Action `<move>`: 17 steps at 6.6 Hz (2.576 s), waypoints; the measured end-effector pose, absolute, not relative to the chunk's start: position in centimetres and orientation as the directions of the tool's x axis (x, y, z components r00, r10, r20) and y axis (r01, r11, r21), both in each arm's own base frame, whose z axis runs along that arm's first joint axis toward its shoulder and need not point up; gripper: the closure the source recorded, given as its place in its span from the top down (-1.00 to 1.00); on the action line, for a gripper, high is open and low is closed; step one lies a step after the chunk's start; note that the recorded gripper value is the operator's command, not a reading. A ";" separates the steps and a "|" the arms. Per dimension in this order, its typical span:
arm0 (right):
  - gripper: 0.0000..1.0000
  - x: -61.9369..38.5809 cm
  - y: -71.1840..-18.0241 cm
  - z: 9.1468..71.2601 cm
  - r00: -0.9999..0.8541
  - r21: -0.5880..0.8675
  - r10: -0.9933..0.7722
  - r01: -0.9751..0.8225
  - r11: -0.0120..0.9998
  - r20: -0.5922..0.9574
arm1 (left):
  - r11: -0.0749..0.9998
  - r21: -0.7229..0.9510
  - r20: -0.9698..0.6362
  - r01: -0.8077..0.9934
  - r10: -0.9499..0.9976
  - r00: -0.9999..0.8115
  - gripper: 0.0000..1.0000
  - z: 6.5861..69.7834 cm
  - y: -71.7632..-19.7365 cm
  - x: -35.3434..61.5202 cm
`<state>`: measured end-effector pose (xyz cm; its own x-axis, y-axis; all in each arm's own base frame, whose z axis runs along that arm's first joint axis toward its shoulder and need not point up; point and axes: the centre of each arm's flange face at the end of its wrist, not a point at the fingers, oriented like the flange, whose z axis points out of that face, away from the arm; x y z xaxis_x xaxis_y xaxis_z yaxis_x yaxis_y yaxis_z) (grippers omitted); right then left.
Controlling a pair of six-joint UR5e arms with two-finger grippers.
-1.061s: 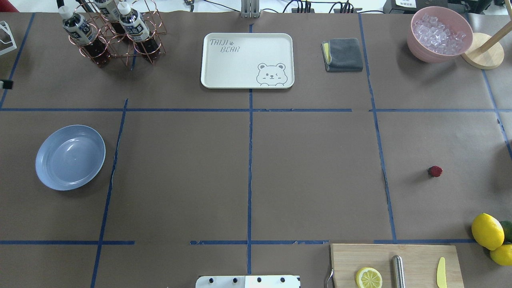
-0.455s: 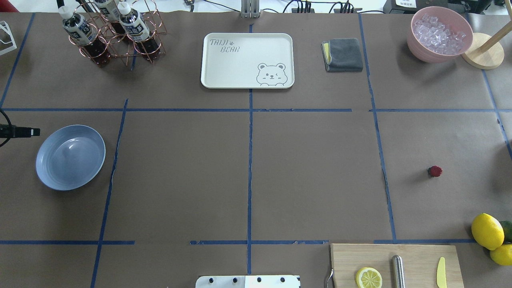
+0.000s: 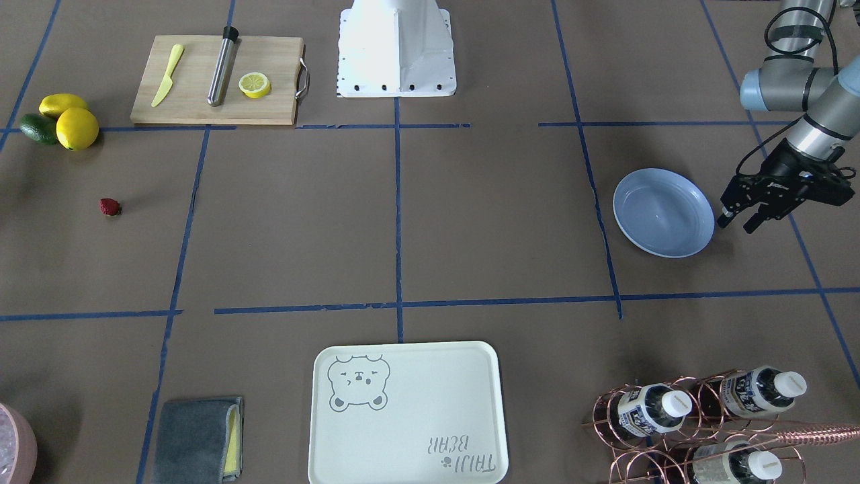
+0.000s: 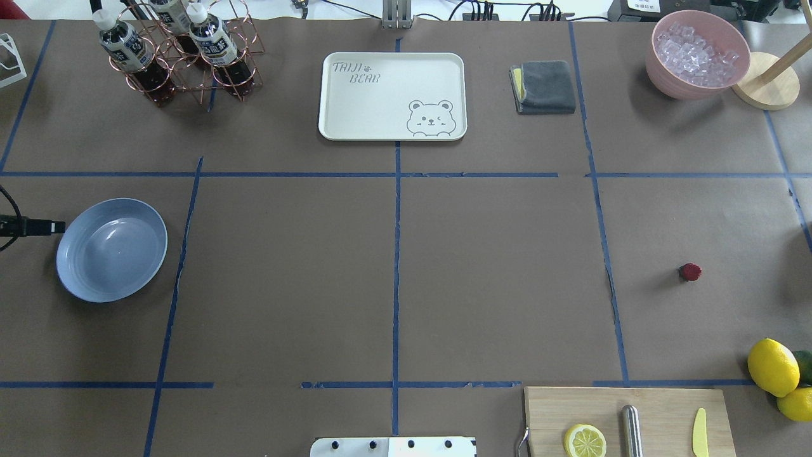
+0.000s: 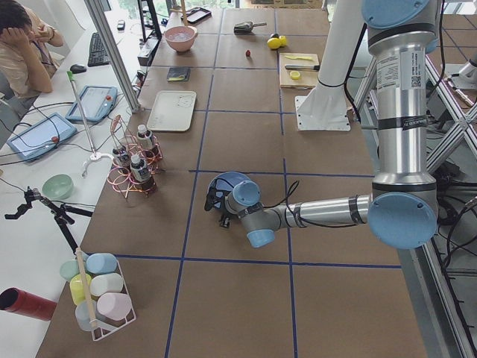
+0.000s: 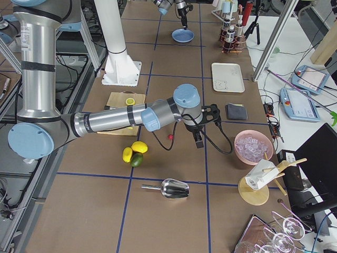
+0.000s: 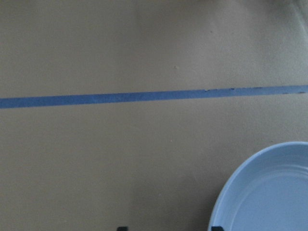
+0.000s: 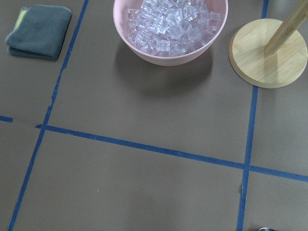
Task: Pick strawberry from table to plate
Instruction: 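Reach the left gripper down to the edge of the light blue plate, then slide the blue plate with the left gripper toward the table center, then release the plate and draw the left arm back away from it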
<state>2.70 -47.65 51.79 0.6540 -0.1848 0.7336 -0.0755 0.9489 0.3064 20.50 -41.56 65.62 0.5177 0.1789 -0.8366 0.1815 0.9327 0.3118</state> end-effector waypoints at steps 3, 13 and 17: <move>1.00 2.7 -47.6 51.8 0.654 0.305 -0.184 -0.076 0.949 0.734 | 0.930 0.329 -0.852 0.166 0.217 0.477 -1.00 64.4 -40.8 21.7; 1.00 2.7 -46.8 52.9 0.653 0.276 -0.159 -0.081 0.958 0.741 | 0.966 0.215 -0.895 0.146 0.135 0.425 -1.00 27.1 -42.3 54.3; 1.00 2.7 -46.7 52.9 0.652 0.273 -0.156 -0.082 0.958 0.742 | 0.968 0.214 -0.888 0.134 0.135 0.439 0.99 28.2 -41.6 55.4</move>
<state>2.74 -46.75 52.89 0.6516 -0.1560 0.7424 -0.0820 0.9584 0.2734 55.43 -41.65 28.16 0.4387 0.1354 -0.8884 0.1339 0.9677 0.2136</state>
